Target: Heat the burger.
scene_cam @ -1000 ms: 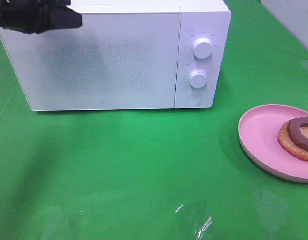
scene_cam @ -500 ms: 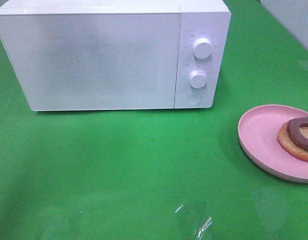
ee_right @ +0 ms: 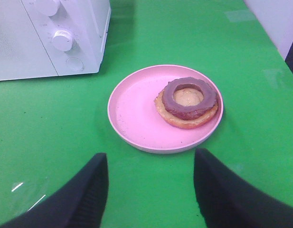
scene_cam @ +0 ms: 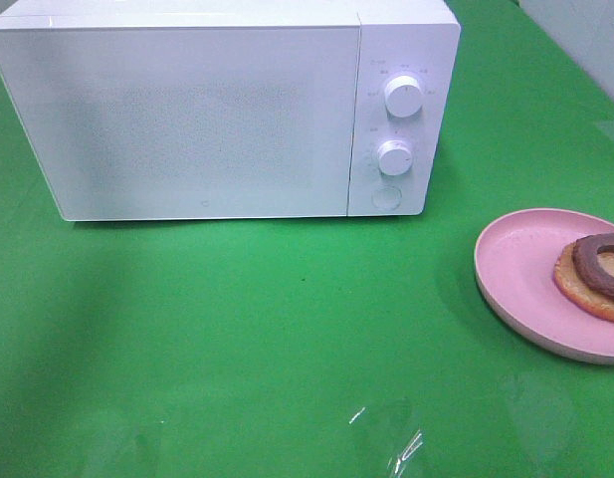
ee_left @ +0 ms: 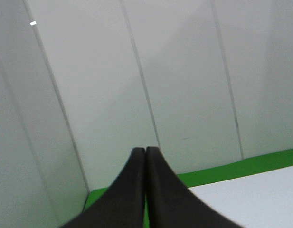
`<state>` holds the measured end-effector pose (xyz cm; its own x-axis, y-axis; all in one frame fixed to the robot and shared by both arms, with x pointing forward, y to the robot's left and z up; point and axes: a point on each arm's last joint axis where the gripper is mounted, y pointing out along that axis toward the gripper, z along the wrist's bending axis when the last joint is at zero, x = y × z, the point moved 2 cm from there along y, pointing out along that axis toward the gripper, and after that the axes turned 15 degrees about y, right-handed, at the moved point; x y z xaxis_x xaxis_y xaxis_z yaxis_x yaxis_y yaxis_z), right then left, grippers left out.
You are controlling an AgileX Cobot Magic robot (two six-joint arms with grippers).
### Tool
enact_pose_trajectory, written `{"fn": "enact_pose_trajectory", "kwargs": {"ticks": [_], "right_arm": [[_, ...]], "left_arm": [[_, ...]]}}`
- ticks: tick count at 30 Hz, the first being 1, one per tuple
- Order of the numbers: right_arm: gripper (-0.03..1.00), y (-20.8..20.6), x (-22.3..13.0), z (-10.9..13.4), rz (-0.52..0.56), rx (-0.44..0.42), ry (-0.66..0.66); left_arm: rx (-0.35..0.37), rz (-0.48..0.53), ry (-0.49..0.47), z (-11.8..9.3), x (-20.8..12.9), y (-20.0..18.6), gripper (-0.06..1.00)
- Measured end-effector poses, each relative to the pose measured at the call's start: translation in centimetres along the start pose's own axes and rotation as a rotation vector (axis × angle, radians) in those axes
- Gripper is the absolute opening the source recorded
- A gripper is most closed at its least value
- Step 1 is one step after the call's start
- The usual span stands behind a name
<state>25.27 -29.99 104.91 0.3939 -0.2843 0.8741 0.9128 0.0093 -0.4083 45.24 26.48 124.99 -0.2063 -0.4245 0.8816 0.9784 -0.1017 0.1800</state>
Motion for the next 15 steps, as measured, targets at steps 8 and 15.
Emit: {"fn": "enact_pose_trajectory", "kwargs": {"ticks": [8, 15], "right_arm": [[0.51, 0.0, 0.0, 0.0, 0.0, 0.0, 0.0], [0.51, 0.0, 0.0, 0.0, 0.0, 0.0, 0.0]], "left_arm": [[0.056, 0.311, -0.14, -0.3, -5.6, -3.9, 0.0], [-0.055, 0.473, -0.244, -3.1, -10.6, -8.3, 0.0]]}}
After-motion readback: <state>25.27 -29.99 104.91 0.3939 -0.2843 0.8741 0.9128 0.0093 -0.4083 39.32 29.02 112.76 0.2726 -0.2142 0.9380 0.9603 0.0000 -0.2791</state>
